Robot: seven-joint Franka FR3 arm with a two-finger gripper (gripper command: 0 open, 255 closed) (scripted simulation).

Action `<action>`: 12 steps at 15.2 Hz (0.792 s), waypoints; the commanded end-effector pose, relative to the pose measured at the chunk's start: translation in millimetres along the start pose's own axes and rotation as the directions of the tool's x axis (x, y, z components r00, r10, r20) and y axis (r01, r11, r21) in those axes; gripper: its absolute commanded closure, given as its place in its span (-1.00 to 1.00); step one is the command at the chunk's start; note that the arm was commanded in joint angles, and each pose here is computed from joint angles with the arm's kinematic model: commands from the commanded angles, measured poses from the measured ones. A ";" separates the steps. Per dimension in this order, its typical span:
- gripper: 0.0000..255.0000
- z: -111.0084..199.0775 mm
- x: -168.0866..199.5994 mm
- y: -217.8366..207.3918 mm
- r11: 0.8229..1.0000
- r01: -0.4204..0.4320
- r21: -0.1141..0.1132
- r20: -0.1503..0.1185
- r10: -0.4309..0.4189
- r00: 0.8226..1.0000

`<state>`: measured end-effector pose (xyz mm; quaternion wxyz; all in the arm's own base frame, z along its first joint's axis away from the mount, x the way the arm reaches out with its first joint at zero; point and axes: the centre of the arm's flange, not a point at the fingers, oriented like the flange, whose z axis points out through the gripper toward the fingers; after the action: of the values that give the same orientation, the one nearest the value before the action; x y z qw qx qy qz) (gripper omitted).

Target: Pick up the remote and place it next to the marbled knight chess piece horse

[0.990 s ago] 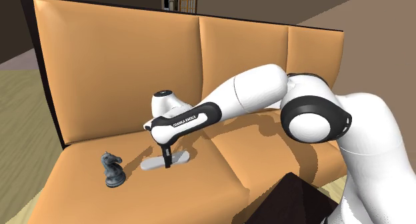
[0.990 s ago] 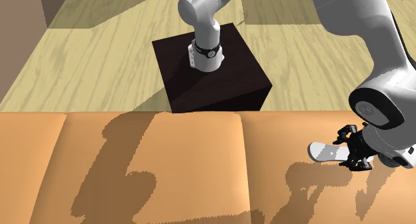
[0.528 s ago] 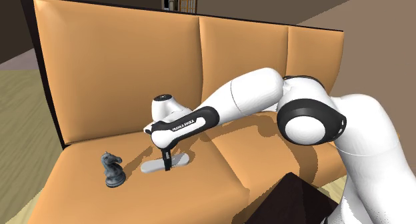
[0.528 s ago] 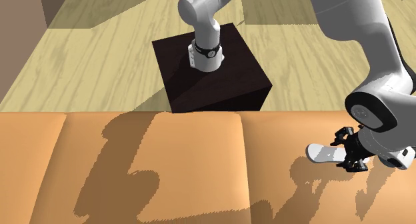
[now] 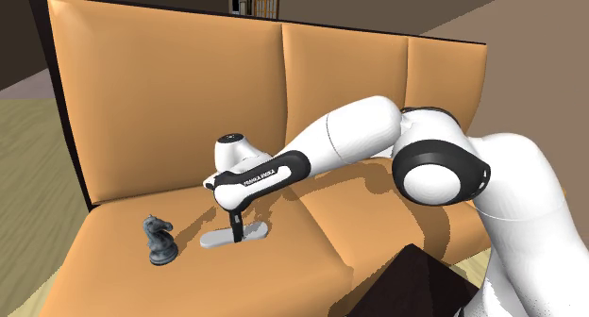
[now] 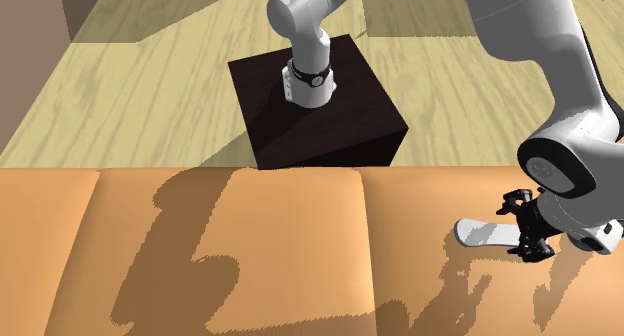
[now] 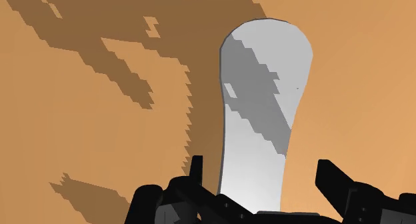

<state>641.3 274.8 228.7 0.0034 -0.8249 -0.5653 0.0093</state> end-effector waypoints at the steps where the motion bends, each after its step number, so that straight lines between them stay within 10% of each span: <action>1: -1.00 0.0 0.0 0.0 1.000 0.000 0.000 0.000 0.000 1.000; 5: -1.00 -50.0 0.0 0.0 1.000 0.000 0.000 0.000 0.000 1.000; 12: -1.00 -50.0 0.0 0.0 1.000 0.000 0.000 0.000 0.000 1.000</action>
<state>642.2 275.1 278.7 0.0034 -0.8249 -0.5653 0.0092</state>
